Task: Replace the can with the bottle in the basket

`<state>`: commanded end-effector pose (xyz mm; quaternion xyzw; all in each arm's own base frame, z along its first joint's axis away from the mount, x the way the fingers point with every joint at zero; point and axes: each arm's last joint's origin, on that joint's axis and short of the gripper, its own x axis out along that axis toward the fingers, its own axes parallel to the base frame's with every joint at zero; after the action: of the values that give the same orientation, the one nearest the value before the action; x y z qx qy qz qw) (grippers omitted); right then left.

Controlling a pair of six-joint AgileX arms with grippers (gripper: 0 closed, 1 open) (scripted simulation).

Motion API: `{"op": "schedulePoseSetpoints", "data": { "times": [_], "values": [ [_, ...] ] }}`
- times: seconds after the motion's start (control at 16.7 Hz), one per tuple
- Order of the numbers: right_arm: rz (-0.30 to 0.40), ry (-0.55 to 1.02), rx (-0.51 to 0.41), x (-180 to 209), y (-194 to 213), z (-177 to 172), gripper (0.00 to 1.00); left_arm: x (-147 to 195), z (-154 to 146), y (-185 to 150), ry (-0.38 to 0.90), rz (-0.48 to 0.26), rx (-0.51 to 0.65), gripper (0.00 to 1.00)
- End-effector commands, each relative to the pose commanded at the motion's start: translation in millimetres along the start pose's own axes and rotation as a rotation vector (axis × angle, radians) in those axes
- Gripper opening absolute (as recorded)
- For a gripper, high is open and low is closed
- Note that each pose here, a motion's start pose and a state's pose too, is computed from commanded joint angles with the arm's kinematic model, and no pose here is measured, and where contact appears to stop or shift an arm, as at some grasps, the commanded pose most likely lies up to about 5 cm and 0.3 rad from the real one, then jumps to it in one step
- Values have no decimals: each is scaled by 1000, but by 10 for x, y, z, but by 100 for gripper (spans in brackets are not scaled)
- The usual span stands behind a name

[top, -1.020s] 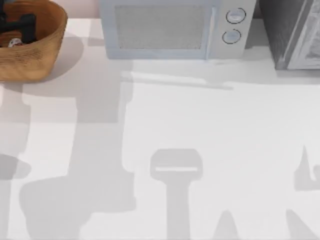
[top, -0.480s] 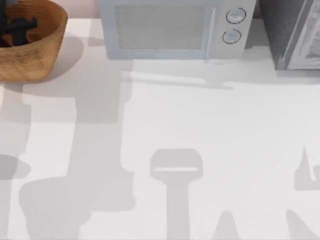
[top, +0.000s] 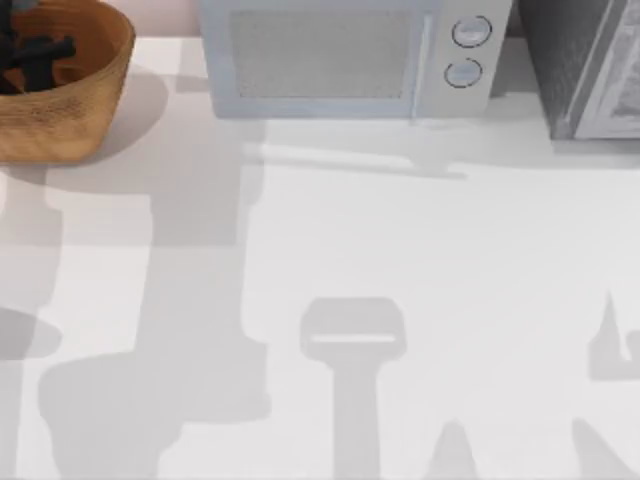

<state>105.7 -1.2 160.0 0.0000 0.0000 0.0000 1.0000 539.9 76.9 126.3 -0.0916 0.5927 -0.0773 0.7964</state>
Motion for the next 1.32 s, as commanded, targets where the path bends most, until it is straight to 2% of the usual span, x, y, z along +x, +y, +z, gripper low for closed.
{"op": "schedulePoseSetpoints", "data": {
  "times": [0.06,0.12,0.3,0.48,0.66,0.84,1.08,1.32],
  "values": [
    [0,0,0,0,0,0,100,0,0,0,0,0,0,0],
    [0,0,0,0,0,0,100,-191,45,-90,-37,-5,16,0],
    [0,0,0,0,0,0,100,-218,52,-92,-34,-4,8,0],
    [0,0,0,0,0,0,100,-407,103,-157,-47,-1,-1,0],
    [0,0,0,0,0,0,100,-817,162,-340,-107,3,15,0],
    [0,0,0,0,0,0,100,-1410,112,-618,-212,7,52,0],
    [0,0,0,0,0,0,100,-2279,-305,-1024,-393,15,116,0],
    [0,0,0,0,0,0,100,-2895,-1155,-1309,-590,28,174,0]
  ]
}}
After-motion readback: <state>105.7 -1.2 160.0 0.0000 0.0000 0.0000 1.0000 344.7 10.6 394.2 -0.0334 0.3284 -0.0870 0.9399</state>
